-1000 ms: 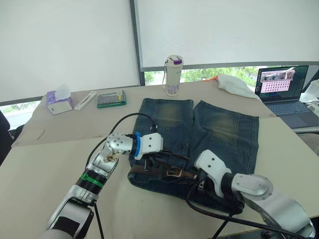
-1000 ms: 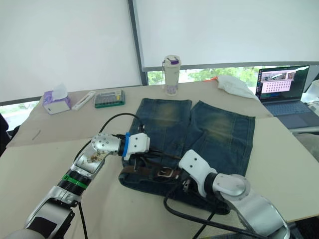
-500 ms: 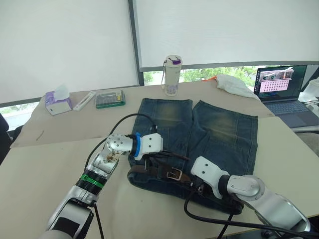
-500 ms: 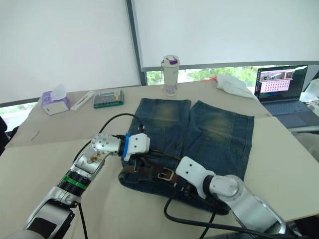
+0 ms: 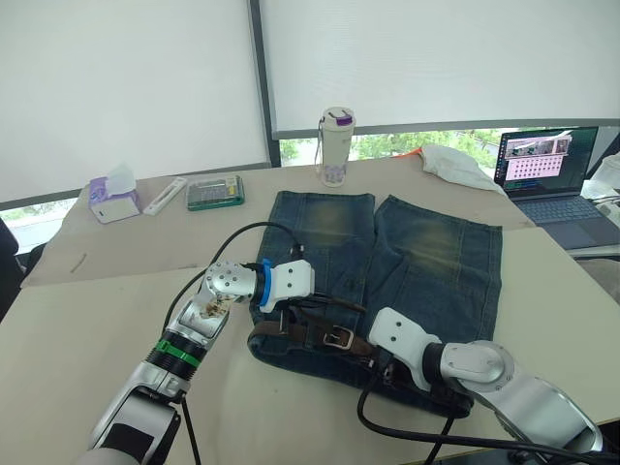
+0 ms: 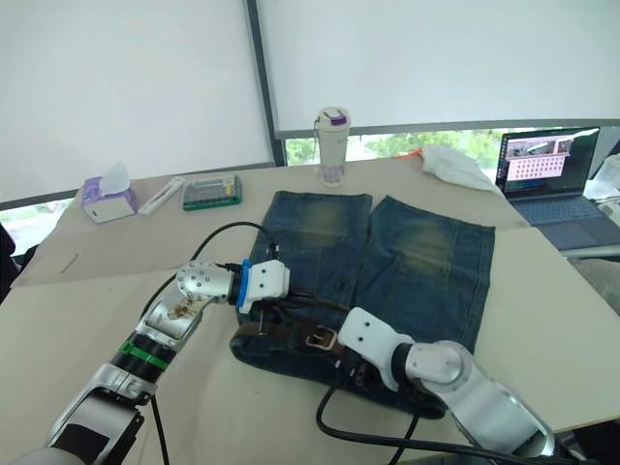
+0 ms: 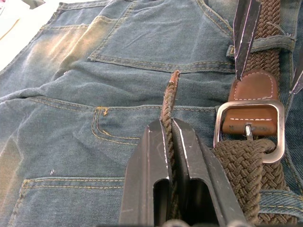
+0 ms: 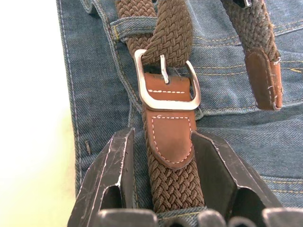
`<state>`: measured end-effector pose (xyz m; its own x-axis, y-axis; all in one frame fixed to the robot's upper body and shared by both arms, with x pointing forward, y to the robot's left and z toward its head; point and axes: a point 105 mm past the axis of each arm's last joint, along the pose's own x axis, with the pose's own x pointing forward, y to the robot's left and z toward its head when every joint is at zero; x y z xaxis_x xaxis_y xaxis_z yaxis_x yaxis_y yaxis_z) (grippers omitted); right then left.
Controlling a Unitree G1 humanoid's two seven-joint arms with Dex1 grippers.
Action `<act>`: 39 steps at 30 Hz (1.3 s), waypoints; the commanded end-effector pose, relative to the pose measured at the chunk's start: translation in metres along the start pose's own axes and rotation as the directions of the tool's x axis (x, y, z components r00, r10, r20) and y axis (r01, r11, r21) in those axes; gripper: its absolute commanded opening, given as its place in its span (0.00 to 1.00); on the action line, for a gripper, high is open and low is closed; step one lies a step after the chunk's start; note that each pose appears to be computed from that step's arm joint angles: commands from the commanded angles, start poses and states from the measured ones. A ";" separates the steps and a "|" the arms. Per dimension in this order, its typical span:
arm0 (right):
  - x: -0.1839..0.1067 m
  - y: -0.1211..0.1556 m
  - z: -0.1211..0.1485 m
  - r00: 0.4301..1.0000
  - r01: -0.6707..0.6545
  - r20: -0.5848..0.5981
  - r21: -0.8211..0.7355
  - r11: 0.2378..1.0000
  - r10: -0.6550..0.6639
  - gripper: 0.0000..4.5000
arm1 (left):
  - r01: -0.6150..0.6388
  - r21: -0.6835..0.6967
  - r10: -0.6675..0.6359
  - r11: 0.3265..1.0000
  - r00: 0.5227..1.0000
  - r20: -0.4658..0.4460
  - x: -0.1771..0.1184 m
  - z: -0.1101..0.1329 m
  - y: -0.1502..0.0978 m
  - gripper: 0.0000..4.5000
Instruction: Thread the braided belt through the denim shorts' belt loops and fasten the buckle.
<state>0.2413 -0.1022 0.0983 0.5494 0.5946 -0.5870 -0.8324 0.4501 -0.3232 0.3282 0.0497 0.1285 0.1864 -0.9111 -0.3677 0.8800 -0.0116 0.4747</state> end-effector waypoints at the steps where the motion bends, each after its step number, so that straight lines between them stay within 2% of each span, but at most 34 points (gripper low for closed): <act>1: -0.003 -0.008 0.002 0.999 0.047 0.000 -0.038 0.998 -0.047 0.47 | -0.044 0.032 0.043 0.998 0.999 0.029 -0.009 0.009 0.010 0.00; 3: -0.003 -0.011 0.003 0.998 0.061 0.005 -0.037 0.997 -0.061 0.47 | -0.044 0.034 0.043 0.998 0.999 0.028 -0.010 0.008 0.010 0.00; 6: -0.003 -0.011 0.002 0.998 0.065 -0.007 -0.049 0.997 -0.065 0.31 | -0.043 0.035 0.042 0.998 0.999 0.027 -0.011 0.008 0.009 0.00; 10: -0.004 -0.013 0.002 0.996 0.085 -0.005 -0.055 0.995 -0.085 0.00 | -0.046 0.036 0.045 0.998 0.998 0.033 -0.015 0.010 0.011 0.00; 15: -0.013 -0.025 0.010 0.987 0.161 0.030 -0.042 0.986 -0.160 0.00 | -0.006 0.082 0.004 0.997 1.000 0.030 -0.028 0.010 0.007 0.00; 25: -0.019 -0.029 0.016 0.977 0.203 0.073 -0.003 0.979 -0.202 0.00 | 0.139 0.196 -0.144 0.971 0.990 0.010 -0.038 0.013 -0.003 0.00; 30: -0.020 -0.032 0.019 0.971 0.219 0.093 0.042 0.975 -0.222 0.00 | 0.167 0.202 -0.182 0.965 0.982 0.059 -0.039 0.024 -0.001 0.00; 39: -0.019 -0.035 0.012 0.967 0.235 0.075 0.094 0.967 -0.242 0.00 | 0.167 0.236 -0.176 0.957 0.984 0.018 -0.041 0.025 0.009 0.00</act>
<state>0.2548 -0.1121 0.1193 0.6840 0.5555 -0.4728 -0.7234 0.5998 -0.3419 0.3148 0.0744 0.1574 -0.0011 -0.9022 -0.4312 0.7983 -0.2605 0.5430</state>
